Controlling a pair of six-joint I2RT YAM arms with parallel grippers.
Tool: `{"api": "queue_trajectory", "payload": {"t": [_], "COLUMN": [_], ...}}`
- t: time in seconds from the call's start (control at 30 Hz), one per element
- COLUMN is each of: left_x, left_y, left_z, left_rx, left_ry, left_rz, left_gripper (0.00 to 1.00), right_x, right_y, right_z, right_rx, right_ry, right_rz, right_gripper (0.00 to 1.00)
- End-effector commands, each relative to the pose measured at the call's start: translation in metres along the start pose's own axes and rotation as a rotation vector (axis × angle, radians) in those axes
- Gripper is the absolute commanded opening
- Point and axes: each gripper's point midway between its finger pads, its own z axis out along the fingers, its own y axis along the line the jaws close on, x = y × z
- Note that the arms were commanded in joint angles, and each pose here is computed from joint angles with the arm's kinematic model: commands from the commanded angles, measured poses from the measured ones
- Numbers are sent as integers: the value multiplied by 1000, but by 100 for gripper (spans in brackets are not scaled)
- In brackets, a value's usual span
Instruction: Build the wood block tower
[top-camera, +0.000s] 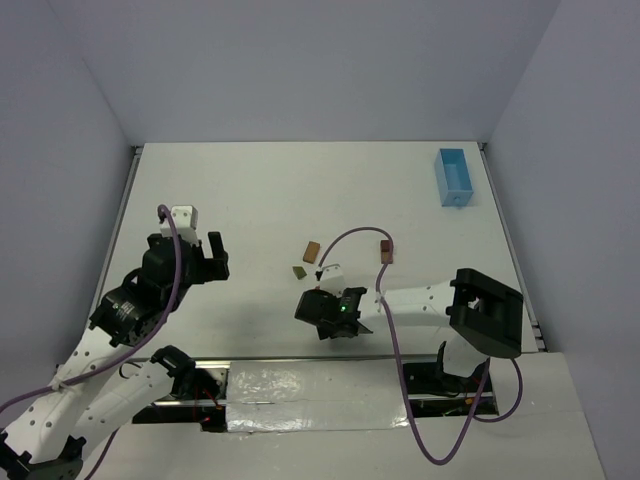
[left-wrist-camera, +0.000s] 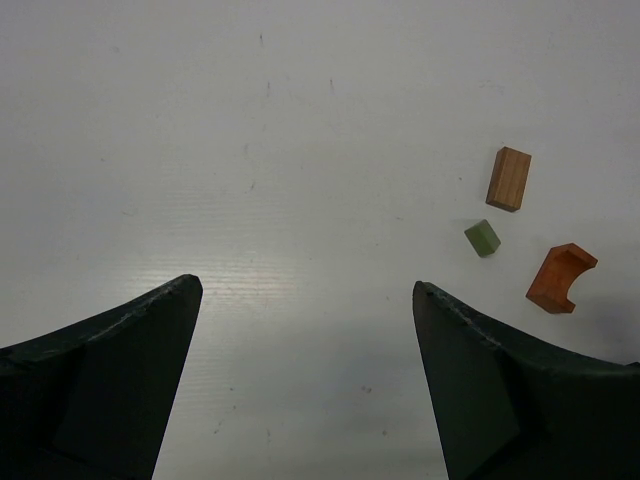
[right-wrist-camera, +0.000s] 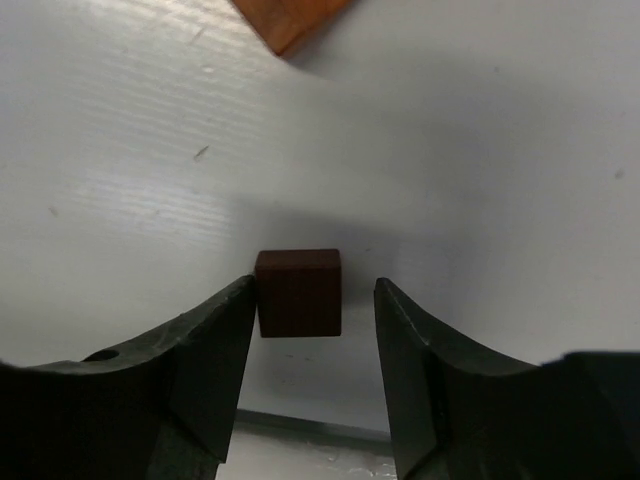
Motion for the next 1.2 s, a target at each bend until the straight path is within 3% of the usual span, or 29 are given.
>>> {"api": "queue_trajectory", "payload": {"t": [0.0, 0.2, 0.6, 0.9, 1.17], "left_x": [-3, -2, -2, -2, -1], "left_y": [-3, -3, -3, -4, -5], "left_z": [3, 3, 3, 4, 5], "left_rx": [9, 7, 9, 12, 14], "left_ry": [-12, -10, -8, -7, -3], "left_rz": [9, 9, 11, 13, 14], "left_gripper": [99, 99, 100, 99, 100], "right_x": [-4, -8, -25, -80, -112], "right_y": [11, 12, 5, -70, -136], "right_z": [-3, -6, -15, -20, -3], "right_rx": [-67, -79, -62, -4, 71], "right_ry": [-17, -34, -75, -168, -151], "right_rz": [52, 50, 53, 182, 250], "right_gripper": [58, 46, 38, 37, 38]}}
